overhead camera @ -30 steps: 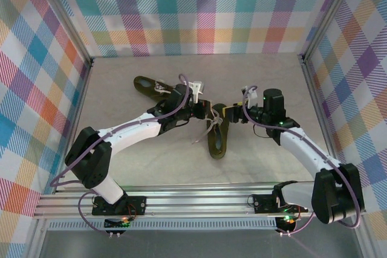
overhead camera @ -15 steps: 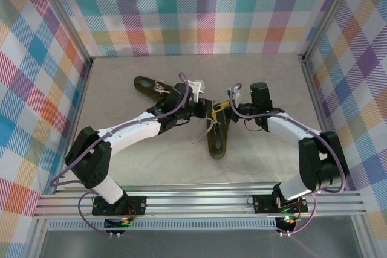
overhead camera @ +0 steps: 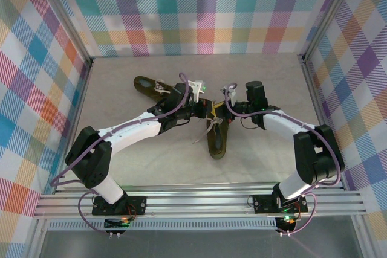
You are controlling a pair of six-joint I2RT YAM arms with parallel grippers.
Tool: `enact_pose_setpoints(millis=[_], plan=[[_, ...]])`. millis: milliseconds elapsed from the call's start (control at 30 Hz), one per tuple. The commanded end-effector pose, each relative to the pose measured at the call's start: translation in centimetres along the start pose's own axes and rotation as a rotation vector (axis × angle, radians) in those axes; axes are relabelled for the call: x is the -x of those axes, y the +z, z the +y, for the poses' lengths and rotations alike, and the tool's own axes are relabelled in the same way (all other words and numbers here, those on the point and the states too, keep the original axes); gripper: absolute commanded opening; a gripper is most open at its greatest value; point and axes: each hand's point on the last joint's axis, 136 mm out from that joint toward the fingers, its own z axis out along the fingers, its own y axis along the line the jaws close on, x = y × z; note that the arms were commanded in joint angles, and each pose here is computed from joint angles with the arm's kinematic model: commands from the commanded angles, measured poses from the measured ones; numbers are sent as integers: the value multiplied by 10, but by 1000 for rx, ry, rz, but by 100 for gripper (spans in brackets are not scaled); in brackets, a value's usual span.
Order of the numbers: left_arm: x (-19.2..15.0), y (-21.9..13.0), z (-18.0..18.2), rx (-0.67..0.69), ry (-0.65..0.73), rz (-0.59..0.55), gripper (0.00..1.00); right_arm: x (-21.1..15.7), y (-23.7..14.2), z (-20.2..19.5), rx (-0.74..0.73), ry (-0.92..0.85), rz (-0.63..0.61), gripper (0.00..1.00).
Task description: Tie the shoes
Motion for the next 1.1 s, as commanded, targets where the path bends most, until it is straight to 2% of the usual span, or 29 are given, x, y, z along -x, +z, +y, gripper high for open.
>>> enact_pose_setpoints(millis=[0, 67, 100, 133, 200, 300, 367, 567, 767, 1067], plan=[[20, -5, -5, -15, 3, -50, 14, 14, -5, 1, -43, -58, -59, 0], [22, -14, 4, 38, 11, -67, 37, 13, -9, -5, -97, -51, -82, 0], [21, -19, 10, 76, 12, -73, 45, 13, -10, -6, -117, -47, -92, 0], [18, -25, 20, 129, 15, -78, 52, 13, -12, -8, -133, -40, -102, 0], [9, -38, 42, 239, 11, -80, 59, 11, -14, -12, -163, -18, -108, 0], [-19, -49, 66, 318, 18, -36, 59, 8, -15, -13, -176, 2, -110, 0], [-47, -51, 82, 349, 19, 23, 54, 7, -15, -14, -181, 11, -107, 0], [-102, -54, 103, 366, 94, 163, 54, 9, -16, -14, -184, 19, -104, 0], [-121, -39, 100, 323, 205, 257, 61, 9, -16, -13, -180, 17, -101, 0], [-140, -6, 108, 397, 342, 395, 62, 8, -18, -13, -191, 13, -99, 0]])
